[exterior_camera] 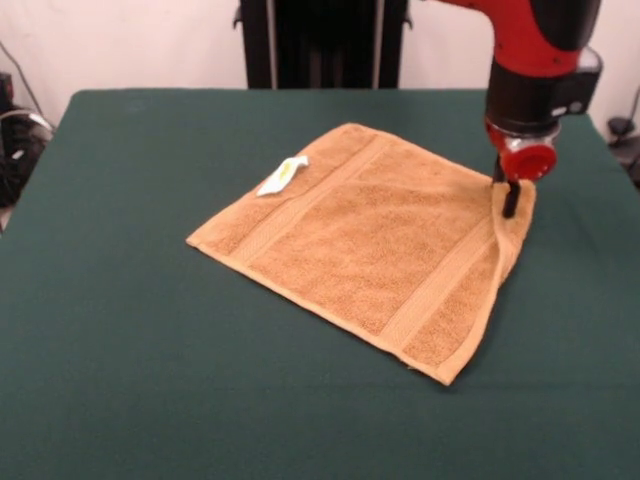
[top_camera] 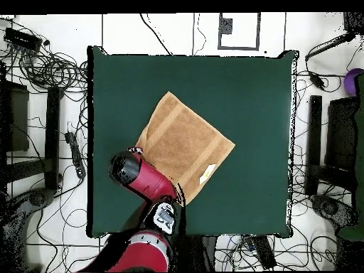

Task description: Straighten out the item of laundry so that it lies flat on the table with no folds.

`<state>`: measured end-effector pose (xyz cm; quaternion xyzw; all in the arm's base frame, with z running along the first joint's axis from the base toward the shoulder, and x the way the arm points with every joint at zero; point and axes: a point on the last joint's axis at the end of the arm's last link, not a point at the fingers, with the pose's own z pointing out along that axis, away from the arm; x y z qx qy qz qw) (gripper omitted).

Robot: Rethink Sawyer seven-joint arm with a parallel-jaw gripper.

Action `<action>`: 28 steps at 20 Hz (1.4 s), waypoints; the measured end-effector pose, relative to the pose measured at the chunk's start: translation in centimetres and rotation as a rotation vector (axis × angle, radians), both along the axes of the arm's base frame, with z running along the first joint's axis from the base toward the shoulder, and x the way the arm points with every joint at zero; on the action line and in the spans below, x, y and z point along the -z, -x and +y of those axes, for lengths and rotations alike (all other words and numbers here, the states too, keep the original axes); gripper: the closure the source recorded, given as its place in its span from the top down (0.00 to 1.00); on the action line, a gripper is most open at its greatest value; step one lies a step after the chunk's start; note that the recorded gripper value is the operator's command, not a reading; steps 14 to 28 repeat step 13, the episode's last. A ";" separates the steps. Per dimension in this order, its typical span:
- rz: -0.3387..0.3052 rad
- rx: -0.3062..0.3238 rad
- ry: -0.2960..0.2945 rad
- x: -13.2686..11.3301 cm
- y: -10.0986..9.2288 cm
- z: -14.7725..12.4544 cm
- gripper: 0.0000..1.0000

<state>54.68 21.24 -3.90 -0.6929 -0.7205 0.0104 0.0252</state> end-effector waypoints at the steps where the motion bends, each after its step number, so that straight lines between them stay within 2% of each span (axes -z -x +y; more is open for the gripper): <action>1: 0.000 -0.004 0.006 -0.2 0.1 0.1 1.00; 3: -0.001 -0.010 0.014 -0.6 0.2 0.3 1.00; 8: -0.002 0.005 -0.029 -5.2 -1.1 2.2 1.00; 9: -0.014 0.009 -0.046 -6.5 -1.8 2.7 1.00; 11: -0.082 0.012 -0.087 -10.6 -4.8 3.8 1.00; 13: -0.113 0.008 -0.096 -11.9 -6.1 4.1 1.00; 28: -0.113 0.008 -0.096 -11.9 -6.1 4.1 1.00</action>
